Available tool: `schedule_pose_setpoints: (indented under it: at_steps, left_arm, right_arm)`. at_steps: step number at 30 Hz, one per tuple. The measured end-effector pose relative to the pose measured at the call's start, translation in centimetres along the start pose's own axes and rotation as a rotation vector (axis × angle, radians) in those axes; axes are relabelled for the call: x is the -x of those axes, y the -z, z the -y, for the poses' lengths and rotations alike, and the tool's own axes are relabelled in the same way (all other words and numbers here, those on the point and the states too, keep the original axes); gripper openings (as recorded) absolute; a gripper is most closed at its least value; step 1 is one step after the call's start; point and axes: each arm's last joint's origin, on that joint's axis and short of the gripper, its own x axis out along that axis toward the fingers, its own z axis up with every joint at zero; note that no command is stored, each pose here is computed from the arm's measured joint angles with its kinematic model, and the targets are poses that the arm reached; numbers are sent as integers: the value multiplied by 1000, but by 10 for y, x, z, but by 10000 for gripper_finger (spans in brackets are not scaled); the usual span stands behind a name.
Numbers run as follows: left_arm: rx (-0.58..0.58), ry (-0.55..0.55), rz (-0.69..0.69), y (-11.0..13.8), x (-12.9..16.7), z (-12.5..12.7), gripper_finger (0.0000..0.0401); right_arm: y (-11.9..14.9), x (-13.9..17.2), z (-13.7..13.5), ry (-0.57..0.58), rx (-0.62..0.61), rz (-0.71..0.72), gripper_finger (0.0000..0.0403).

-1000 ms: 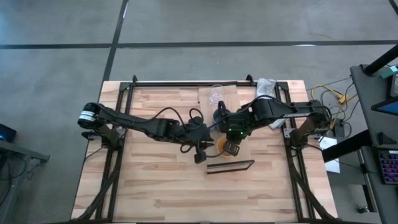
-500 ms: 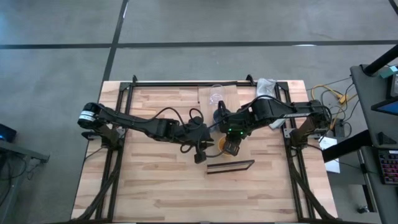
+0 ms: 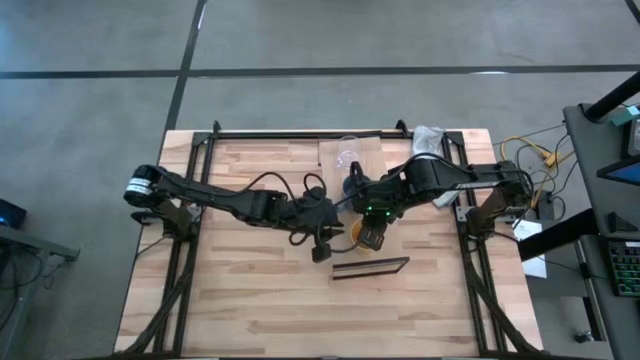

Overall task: Stack small to large cups/mugs on shelf
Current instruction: Put the yellow cup on the shelf, then return to Home Position

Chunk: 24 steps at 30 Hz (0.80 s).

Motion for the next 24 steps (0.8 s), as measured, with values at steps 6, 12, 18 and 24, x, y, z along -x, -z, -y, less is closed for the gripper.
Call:
schedule_pose_setpoints:
  at_steps: [6, 12, 18, 24]
  left_arm:
    - [-14, -8, 52, -10, 16, -1, 61]
    - [-6, -13, 99, -18, 36, -3, 61]
    - [-12, -26, 154, -27, 58, -5, 61]
    - [-62, -35, 199, -33, 82, -8, 61]
  right_arm:
    - [-1, 0, -1, -5, 5, 8, 118]
    - [0, 0, 0, 1, 31, -2, 118]
    - [4, 2, 3, 31, 35, -33, 118]
    - [7, 9, 6, 41, 42, -5, 119]
